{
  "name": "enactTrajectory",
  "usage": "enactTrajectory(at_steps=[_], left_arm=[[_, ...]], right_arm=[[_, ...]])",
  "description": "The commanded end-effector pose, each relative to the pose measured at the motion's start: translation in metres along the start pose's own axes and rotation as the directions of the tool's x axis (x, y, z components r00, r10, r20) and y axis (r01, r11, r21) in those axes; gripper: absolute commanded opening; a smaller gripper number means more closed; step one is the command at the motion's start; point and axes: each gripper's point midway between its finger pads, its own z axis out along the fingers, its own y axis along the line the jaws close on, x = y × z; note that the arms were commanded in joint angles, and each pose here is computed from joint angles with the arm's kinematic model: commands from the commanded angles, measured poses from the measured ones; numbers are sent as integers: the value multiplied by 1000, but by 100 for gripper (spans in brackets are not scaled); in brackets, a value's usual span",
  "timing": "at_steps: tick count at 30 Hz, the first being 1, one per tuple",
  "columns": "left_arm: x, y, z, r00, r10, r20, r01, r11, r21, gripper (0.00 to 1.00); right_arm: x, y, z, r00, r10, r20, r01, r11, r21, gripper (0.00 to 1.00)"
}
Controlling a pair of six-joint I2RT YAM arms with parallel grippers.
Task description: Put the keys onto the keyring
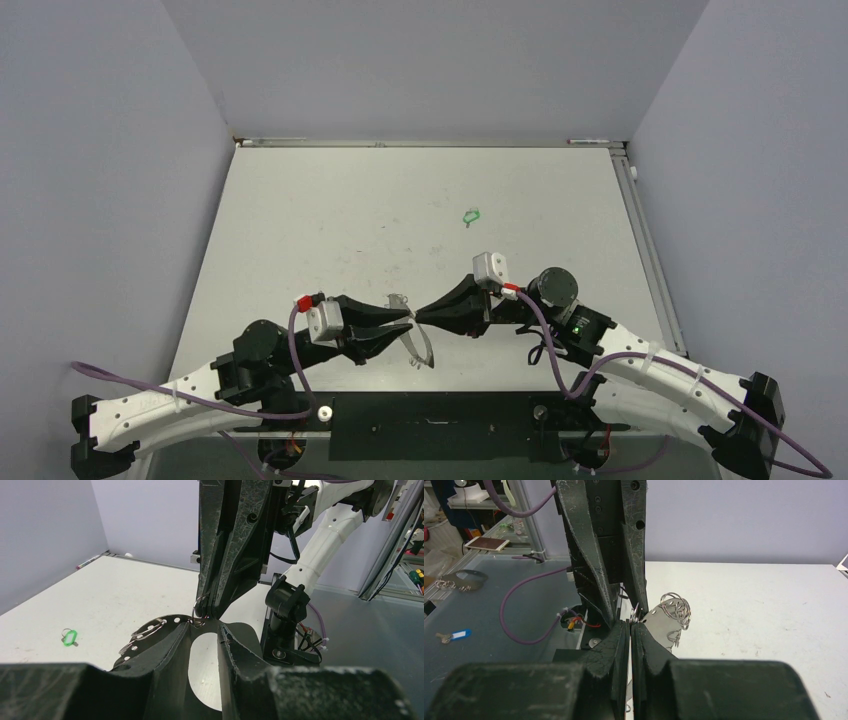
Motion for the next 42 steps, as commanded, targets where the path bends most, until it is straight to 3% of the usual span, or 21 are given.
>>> enactTrajectory(at_steps=[1,11,19,27,28,32,34,37,40,42], left_arm=[[-22,-5,2,997,14,78,-16,1000,25,22],[-26,-6,2,996,11,83,-14,999,32,20],[-24,-8,2,998,10,69,-12,999,42,0],[-20,-4,2,999,-8,49,7,1000,13,0],[-19,-1,2,999,-8,43,8,1000,-4,0],[-20,9,-1,1000,-10,28,12,998,-63,0],[-20,13,-3,1000,-13,25,15,996,-88,0],[-18,19,-5,1000,-13,21,15,993,-120,0],[-13,27,-7,1000,-13,3,14,987,-163,0],[-8,32,-7,1000,-20,-24,15,980,-197,0]], right_arm=[[-14,10,4,997,-45,57,48,998,-49,5],[-8,10,8,999,-38,39,41,998,-57,5],[-12,11,9,998,-43,46,46,997,-60,5],[-14,5,8,998,-37,50,37,999,-11,7],[-14,1,7,998,-35,46,34,999,13,11],[-16,-19,3,999,-26,33,21,990,138,56],[-19,-33,-2,999,-20,40,10,973,232,63],[-25,-62,-17,998,-10,69,-20,910,415,66],[-28,-99,-46,995,-7,103,-61,765,642,70],[-24,-131,-80,991,10,135,-118,561,819,78]])
